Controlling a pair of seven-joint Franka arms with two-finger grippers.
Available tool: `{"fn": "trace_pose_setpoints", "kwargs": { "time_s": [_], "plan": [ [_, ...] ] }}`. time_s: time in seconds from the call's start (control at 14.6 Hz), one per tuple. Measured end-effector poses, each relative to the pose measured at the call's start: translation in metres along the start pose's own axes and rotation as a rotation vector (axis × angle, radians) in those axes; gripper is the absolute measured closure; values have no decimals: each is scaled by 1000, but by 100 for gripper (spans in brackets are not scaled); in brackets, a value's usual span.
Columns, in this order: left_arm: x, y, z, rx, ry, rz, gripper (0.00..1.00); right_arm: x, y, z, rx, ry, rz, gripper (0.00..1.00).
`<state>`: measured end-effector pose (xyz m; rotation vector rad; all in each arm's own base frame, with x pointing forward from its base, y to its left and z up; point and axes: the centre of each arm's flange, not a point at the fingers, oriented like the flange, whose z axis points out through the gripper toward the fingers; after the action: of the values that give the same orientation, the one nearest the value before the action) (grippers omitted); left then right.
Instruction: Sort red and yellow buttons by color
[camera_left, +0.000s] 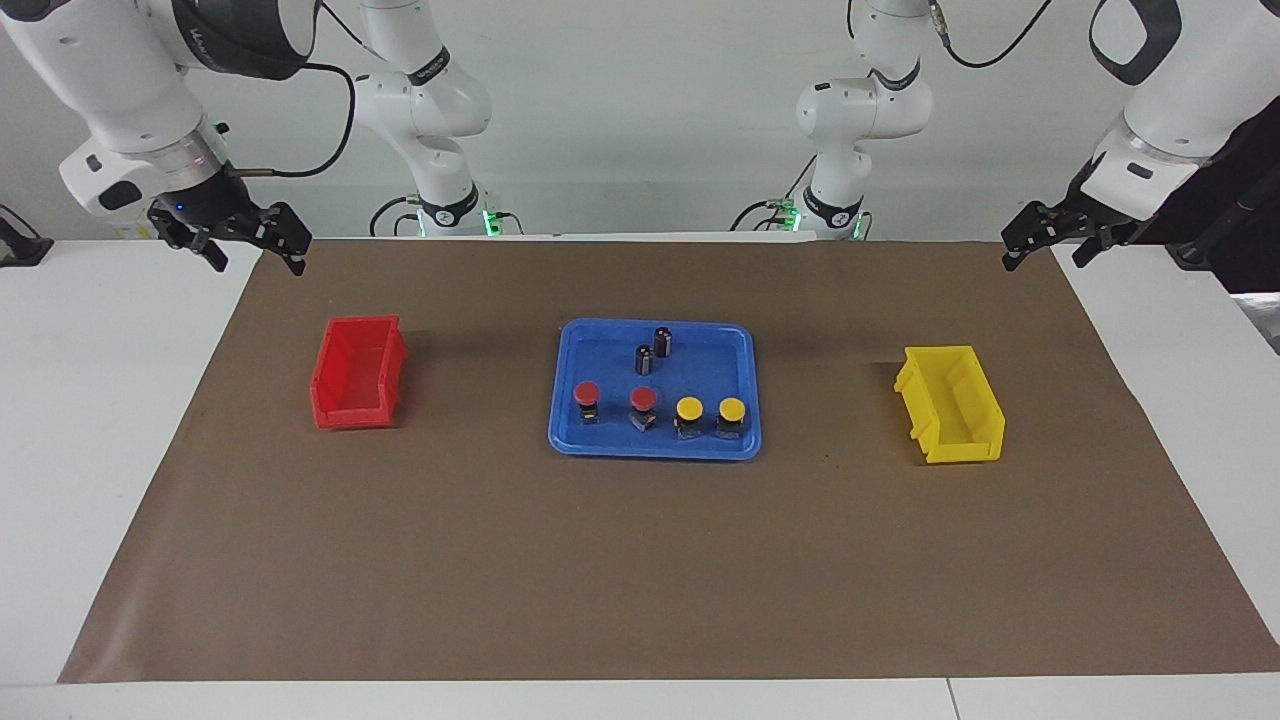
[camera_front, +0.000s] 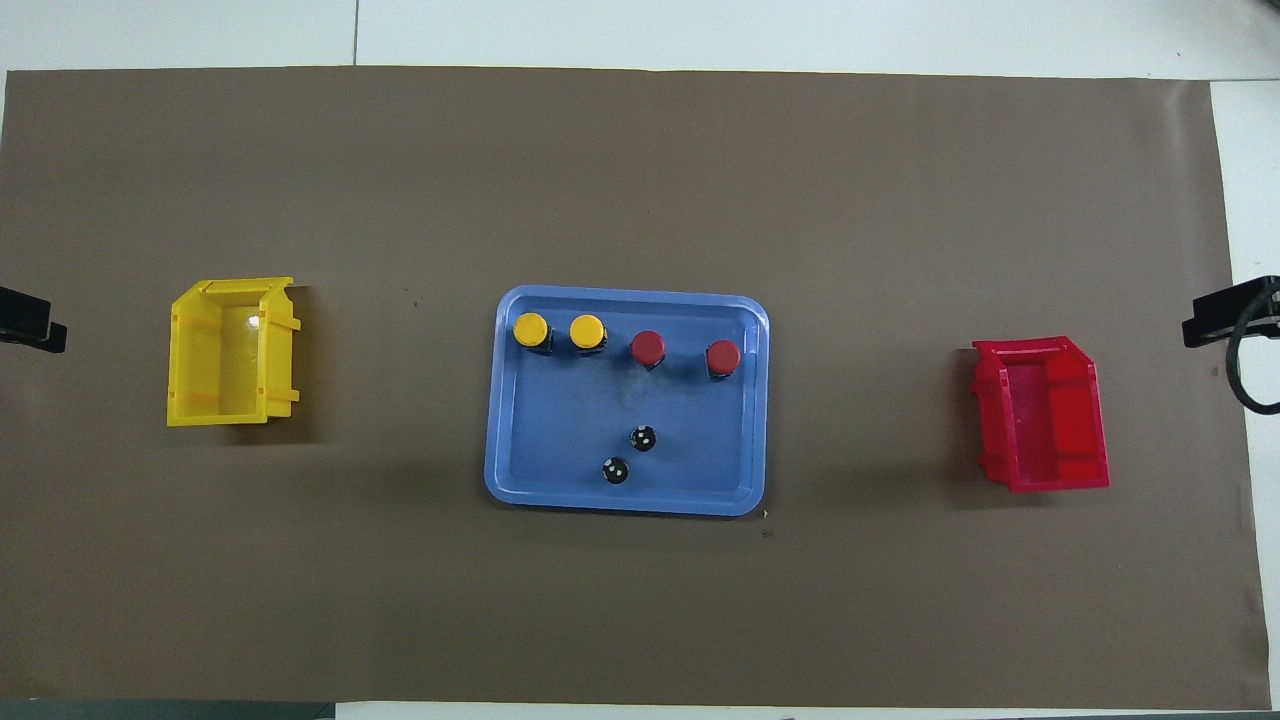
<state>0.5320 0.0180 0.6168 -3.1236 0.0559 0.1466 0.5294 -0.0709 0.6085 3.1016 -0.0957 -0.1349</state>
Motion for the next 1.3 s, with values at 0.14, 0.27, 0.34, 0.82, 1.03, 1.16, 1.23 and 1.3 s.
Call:
{"fn": "trace_pose_setpoints", "kwargs": {
  "time_s": [0.14, 0.27, 0.34, 0.82, 1.03, 1.16, 1.23, 1.3],
  "plan": [
    [0, 0, 0, 0, 0, 1, 0, 0, 0, 0, 0, 0, 0, 0],
    [0, 0, 0, 0, 0, 1, 0, 0, 0, 0, 0, 0, 0, 0],
    [0, 0, 0, 0, 0, 1, 0, 0, 0, 0, 0, 0, 0, 0],
    [0, 0, 0, 0, -1, 1, 0, 2, -1, -2, -2, 22, -2, 0],
    [0, 0, 0, 0, -1, 1, 0, 6, -12, -17, 13, 58, -15, 0],
    [0, 0, 0, 0, -1, 1, 0, 12, -35, -30, 20, 66, -4, 0],
    [0, 0, 0, 0, -1, 1, 0, 18, -52, -34, 18, 62, -12, 0],
    [0, 0, 0, 0, -1, 1, 0, 26, -71, -37, 16, 61, -24, 0]
  ]
}}
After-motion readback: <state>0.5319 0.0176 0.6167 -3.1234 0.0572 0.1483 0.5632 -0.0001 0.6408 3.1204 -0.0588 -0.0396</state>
